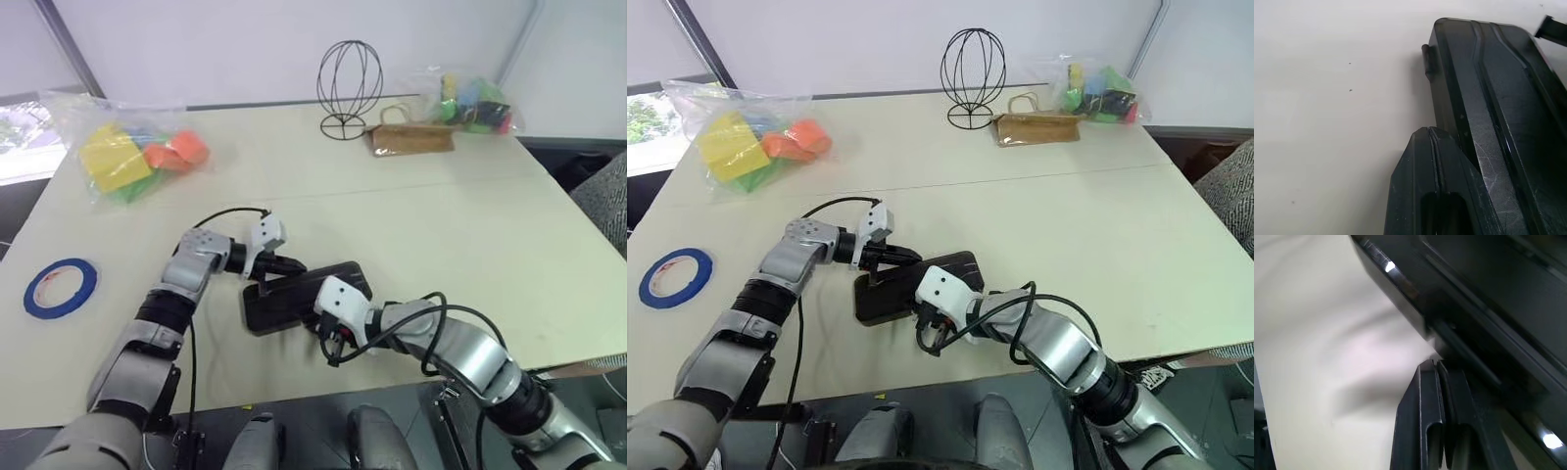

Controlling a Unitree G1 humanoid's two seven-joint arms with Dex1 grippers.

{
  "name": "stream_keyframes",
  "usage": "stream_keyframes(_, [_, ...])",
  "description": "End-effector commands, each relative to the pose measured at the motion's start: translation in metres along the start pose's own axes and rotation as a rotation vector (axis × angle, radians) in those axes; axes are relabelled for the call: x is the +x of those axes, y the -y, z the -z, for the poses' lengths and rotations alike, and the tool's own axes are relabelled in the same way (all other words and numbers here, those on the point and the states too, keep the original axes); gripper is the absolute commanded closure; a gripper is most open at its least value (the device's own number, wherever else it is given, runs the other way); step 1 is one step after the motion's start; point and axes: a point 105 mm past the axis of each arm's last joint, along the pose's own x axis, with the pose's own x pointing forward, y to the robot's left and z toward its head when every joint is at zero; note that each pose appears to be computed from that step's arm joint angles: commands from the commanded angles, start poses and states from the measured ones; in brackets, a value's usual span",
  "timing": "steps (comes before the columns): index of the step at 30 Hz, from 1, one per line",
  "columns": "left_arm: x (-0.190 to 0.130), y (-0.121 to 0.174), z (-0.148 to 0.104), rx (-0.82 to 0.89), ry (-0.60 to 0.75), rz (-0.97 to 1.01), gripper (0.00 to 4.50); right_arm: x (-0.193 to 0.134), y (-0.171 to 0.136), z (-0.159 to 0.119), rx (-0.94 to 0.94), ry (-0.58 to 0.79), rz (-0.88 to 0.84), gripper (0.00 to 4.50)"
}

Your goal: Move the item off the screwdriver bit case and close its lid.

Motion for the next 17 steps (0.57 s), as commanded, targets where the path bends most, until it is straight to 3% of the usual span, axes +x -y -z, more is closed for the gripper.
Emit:
stream_keyframes(1, [-0.014, -0.001, -0.012, -0.005, 0.039, -0.009, 4.5, -0.035, 0.013, -0.012, -0.041, 0.038, 0.045, 4.42])
stream_keyframes(9, [-0.078, -0.013, -0.044, 0.022, 0.102, -0.191, 4.5, -0.082, 0.013, -0.012, -0.096, 0.028, 0.026, 4.42])
stream_keyframes(17, [-0.124, 0.033, -0.048, -0.045, 0.182, -0.33, 4.5, -0.132, 0.041, -0.046, -0.147, 0.119, 0.124, 4.42])
